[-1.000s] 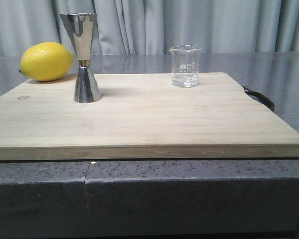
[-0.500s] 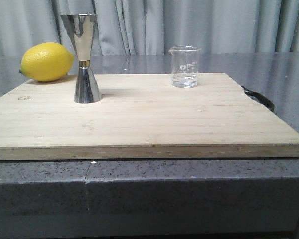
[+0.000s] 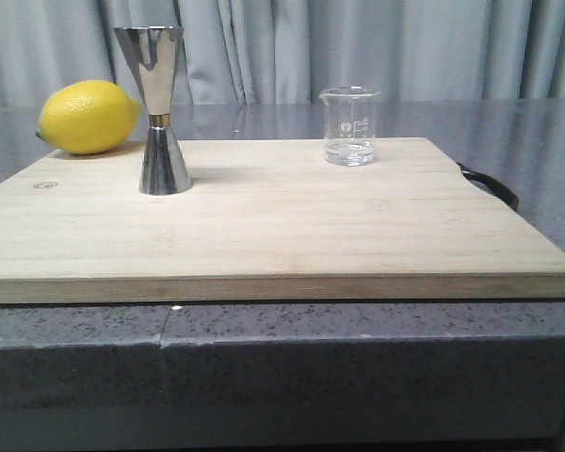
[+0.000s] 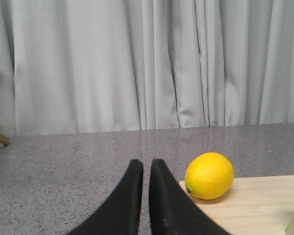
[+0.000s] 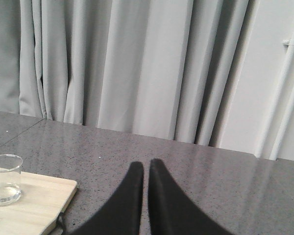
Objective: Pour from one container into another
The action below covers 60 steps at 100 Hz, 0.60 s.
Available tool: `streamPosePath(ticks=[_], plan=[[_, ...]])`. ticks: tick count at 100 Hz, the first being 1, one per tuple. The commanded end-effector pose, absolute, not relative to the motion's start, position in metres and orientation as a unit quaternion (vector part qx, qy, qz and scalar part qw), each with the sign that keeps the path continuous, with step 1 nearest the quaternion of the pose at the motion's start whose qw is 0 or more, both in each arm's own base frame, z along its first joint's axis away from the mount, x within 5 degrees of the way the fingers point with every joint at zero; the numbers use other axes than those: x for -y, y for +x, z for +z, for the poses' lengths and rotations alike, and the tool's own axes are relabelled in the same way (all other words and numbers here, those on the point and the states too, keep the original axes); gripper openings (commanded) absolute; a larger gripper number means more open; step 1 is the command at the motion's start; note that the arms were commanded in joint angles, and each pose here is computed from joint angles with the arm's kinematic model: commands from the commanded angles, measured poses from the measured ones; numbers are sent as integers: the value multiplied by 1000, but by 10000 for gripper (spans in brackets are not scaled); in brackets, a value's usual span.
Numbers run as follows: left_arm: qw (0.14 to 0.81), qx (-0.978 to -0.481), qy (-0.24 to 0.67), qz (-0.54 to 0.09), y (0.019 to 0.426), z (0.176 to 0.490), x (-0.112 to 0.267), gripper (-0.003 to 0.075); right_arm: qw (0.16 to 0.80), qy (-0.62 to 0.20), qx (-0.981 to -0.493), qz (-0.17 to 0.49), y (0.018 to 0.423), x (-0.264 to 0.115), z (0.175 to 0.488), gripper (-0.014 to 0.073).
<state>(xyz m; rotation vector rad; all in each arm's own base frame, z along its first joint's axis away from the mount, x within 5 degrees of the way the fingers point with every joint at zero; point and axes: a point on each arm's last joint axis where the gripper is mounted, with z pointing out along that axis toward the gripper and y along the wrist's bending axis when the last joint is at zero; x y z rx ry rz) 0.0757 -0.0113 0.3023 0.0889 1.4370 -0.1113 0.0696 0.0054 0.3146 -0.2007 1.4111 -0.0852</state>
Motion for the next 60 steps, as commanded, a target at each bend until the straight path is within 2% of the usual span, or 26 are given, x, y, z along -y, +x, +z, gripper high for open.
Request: streamPosePath(ticks=[1,60], plan=[[757,-649,37,-66,75,311,12,-19,775,-103,-623,-30,68,-8,326,-75],[757,-649,37,-66,75,311,12,-19,775,-103,-623,-30,68,-8,326,-75]])
